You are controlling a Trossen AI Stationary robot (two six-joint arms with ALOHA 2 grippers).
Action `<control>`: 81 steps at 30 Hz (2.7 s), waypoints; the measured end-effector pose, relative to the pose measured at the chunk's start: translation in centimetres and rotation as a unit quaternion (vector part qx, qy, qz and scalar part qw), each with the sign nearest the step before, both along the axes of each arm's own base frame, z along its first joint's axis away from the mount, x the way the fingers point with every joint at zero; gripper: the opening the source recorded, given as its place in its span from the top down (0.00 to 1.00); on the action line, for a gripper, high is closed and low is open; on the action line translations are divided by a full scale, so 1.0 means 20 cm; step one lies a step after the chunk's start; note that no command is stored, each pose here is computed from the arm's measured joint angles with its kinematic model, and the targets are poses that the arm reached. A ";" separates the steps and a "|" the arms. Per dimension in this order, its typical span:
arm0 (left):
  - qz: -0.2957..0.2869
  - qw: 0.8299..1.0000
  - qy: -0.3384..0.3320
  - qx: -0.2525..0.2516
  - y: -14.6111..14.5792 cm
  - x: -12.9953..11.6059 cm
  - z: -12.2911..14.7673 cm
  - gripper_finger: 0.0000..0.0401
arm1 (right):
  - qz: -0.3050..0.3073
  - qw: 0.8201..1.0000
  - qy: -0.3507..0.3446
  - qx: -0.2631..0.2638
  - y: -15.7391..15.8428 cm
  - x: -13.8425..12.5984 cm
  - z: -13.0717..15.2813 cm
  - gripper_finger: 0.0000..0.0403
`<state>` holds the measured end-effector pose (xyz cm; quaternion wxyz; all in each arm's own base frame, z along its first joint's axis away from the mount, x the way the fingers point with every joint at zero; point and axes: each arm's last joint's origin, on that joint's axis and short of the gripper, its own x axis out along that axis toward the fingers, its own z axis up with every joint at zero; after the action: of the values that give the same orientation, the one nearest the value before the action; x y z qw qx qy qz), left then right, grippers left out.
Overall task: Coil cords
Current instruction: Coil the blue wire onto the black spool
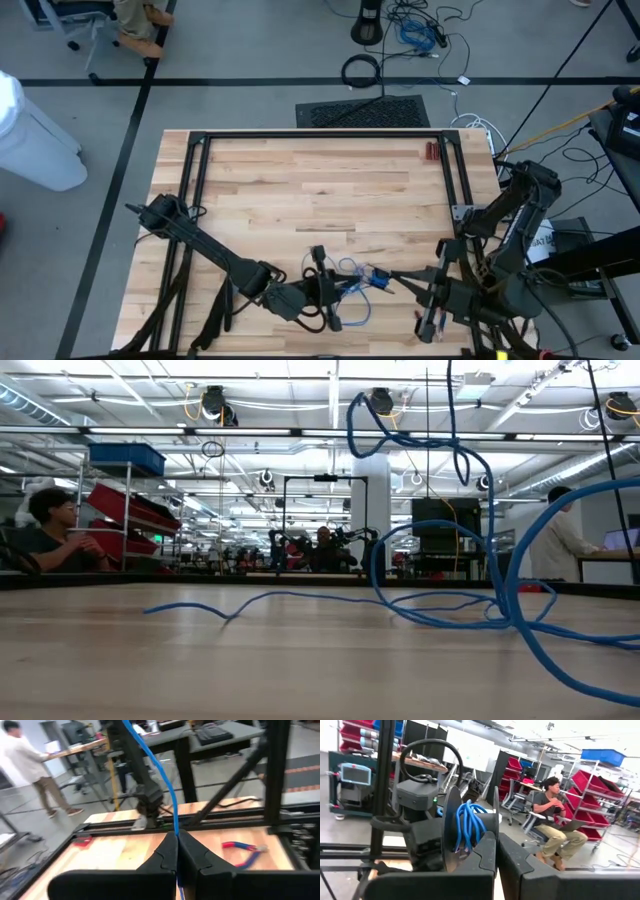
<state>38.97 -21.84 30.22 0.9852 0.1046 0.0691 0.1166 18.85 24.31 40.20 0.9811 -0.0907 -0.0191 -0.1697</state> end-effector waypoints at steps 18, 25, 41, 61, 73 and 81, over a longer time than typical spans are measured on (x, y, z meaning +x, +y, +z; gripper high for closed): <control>0.042 0.999 -0.006 -0.015 0.02 0.00 0.00 1.00 | -0.129 0.991 0.030 -0.012 -0.08 0.32 -0.19 1.00; 0.025 0.999 -0.019 0.015 -0.03 -0.02 0.03 1.00 | -0.180 0.980 0.064 -0.053 -0.09 0.37 -0.25 1.00; 0.083 0.990 -0.038 0.104 -0.18 -0.19 0.18 1.00 | -0.157 0.975 0.103 -0.117 -0.09 0.38 -0.30 1.00; 0.262 0.934 0.073 0.229 -0.21 -0.33 0.22 1.00 | -0.104 0.983 0.098 -0.113 -0.08 0.39 -0.31 1.00; 0.263 0.934 0.074 0.231 -0.21 -0.32 0.21 1.00 | -0.082 0.988 0.086 -0.103 -0.04 0.31 -0.26 1.00; 0.259 0.935 0.073 0.231 -0.21 -0.32 0.22 1.00 | -0.056 0.992 0.072 -0.092 -0.02 0.22 -0.19 1.00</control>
<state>32.52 -26.07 34.53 0.8616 0.3160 0.1364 0.3730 23.17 23.87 36.32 0.9566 -0.1931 0.0414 -0.2145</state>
